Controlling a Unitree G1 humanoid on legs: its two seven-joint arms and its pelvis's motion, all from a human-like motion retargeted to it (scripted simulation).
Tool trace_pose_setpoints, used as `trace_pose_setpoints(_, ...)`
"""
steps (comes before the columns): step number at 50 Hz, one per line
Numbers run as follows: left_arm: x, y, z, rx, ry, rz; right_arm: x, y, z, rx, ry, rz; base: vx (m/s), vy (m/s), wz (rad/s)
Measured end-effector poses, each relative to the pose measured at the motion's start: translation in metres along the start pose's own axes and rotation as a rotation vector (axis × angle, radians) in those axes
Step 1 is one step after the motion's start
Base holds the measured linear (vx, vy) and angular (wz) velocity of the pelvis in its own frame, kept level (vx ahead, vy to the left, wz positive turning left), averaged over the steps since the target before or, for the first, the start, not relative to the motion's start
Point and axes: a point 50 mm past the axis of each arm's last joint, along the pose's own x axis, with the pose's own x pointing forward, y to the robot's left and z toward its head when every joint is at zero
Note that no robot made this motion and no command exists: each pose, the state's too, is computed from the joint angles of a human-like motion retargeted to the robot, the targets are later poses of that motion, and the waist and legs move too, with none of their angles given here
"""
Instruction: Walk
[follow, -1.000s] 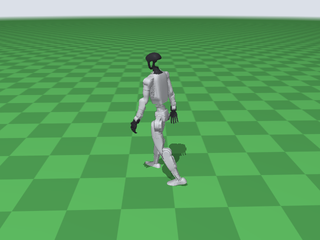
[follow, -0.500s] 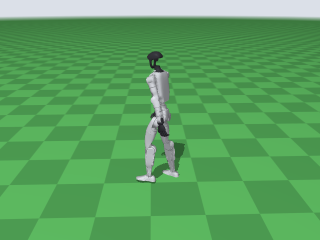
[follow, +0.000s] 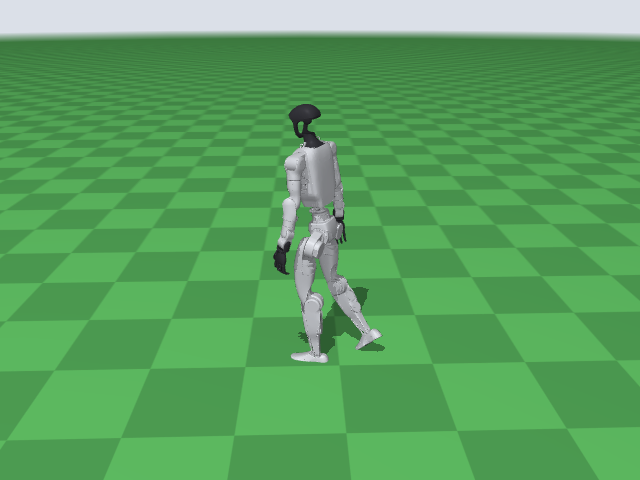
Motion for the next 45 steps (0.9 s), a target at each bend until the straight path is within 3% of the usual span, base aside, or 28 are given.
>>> trace_pose_setpoints(14,-0.007,-0.011,-0.032,0.039,0.111,-0.028,0.003,0.004,0.022,-0.01,-0.094,-0.009,0.28,-0.07,0.48)
trace_pose_setpoints(24,-0.014,-0.041,-0.059,0.023,0.201,-0.108,0.0,-0.009,0.012,-0.016,-0.092,-0.054,0.21,0.02,1.21)
trace_pose_setpoints(40,0.006,-0.016,0.04,0.119,-0.133,-0.027,-0.011,-0.057,0.0,-0.161,-0.069,-0.14,-0.18,-0.11,2.02)
trace_pose_setpoints(45,0.006,-0.022,0.038,0.106,-0.132,-0.034,-0.012,-0.064,0.003,-0.212,-0.074,-0.158,-0.21,-0.06,2.68)
